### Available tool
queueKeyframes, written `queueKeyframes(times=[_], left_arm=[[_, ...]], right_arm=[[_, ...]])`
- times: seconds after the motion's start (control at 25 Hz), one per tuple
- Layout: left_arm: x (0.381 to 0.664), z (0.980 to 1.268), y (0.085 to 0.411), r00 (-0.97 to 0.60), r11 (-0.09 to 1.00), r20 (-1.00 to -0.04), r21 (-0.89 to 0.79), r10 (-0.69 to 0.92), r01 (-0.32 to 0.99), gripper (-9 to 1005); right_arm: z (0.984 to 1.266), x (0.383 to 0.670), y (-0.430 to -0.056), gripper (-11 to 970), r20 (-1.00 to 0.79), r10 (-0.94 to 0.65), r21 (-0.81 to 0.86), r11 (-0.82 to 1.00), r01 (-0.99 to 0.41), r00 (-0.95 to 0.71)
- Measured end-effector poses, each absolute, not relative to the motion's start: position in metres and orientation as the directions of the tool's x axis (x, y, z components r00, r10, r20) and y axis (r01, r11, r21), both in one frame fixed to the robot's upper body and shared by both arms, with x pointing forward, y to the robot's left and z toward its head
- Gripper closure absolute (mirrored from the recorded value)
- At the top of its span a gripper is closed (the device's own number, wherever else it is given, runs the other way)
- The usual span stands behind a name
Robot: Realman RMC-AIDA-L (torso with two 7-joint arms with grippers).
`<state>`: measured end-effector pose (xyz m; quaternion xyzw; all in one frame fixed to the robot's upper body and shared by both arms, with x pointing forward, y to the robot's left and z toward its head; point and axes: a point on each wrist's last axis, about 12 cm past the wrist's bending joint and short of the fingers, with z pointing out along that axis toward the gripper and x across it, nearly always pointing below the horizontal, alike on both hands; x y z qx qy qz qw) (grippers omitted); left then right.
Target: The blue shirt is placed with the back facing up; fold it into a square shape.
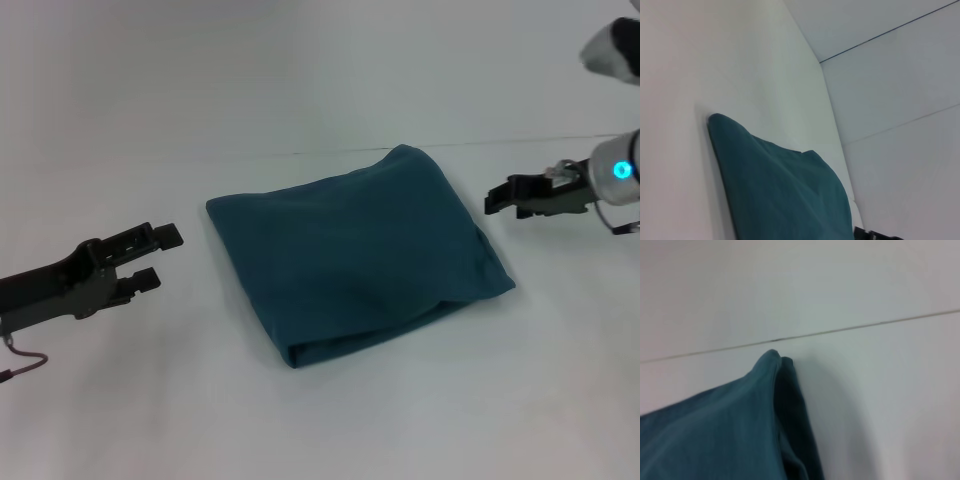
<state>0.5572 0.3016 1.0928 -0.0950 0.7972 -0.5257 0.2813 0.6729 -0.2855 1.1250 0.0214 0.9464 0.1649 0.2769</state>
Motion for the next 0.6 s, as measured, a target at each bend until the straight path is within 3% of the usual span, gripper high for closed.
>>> queueKeyframes(times=[0.28, 0.6], left_arm=[[0.557, 1.093, 0.303, -0.821, 0.428, -0.349, -0.892, -0.452, 0.143, 34], [0.558, 1.093, 0.304, -0.815, 0.432, -0.351, -0.891, -0.461, 0.139, 35]], right_arm=[[1.137, 0.644, -0.301, 455, -0.409, 0.145, 0.524, 0.846, -0.102, -0.901], [1.133, 0.632, -0.296, 456, -0.357, 0.122, 0.595, 0.794, -0.125, -0.926]])
